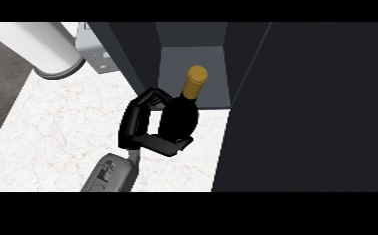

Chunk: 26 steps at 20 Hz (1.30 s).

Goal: Pick up the wine, place it into the cabinet and close the cabinet

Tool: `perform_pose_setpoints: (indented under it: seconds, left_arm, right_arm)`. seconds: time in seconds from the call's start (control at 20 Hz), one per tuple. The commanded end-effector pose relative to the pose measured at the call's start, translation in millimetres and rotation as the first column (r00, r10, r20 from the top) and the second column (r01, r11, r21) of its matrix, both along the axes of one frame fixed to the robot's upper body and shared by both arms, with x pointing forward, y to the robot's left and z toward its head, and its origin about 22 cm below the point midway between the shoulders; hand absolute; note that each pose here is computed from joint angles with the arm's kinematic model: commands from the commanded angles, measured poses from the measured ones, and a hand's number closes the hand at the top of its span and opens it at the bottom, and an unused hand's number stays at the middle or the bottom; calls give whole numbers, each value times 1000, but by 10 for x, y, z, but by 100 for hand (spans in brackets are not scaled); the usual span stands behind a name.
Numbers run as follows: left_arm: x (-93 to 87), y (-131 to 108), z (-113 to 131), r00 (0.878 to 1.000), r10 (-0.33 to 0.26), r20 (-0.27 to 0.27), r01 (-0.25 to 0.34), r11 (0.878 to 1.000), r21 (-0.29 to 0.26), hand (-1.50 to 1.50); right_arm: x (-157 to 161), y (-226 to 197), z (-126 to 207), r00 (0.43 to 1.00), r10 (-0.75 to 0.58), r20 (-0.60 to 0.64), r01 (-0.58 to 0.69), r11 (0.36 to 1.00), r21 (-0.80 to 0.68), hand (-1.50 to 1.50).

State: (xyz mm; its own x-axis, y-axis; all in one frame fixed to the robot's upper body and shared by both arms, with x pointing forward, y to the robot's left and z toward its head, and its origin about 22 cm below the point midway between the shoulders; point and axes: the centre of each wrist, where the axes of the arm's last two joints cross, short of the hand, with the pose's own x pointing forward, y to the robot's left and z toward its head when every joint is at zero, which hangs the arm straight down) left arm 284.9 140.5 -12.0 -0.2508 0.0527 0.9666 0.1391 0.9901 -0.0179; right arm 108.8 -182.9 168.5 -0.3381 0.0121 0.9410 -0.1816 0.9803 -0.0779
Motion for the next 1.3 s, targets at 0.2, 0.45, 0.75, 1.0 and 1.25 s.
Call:
perform_pose_setpoints:
  seconds: [0.2,0.45,0.75,1.0,1.25]
  left_arm:
    - [384,-39,2,1000,-13,-26,14,999,38,150]
    - [509,-235,55,1000,-11,-4,11,999,40,150]
    - [778,-340,150,998,-5,-61,5,1000,4,150]
    - [914,-511,228,998,3,-58,-3,1000,8,150]
    - [1135,-512,349,996,44,-73,-40,998,55,150]
  right_arm:
    - [-338,-130,352,998,62,33,-64,996,67,-150]
    - [-328,-71,226,999,45,26,-47,995,92,-150]
    - [-355,-162,329,996,76,35,-79,993,90,-150]
    - [-284,-84,230,995,94,42,-98,991,96,-150]
    - [-309,-104,226,994,95,45,-99,989,106,-150]
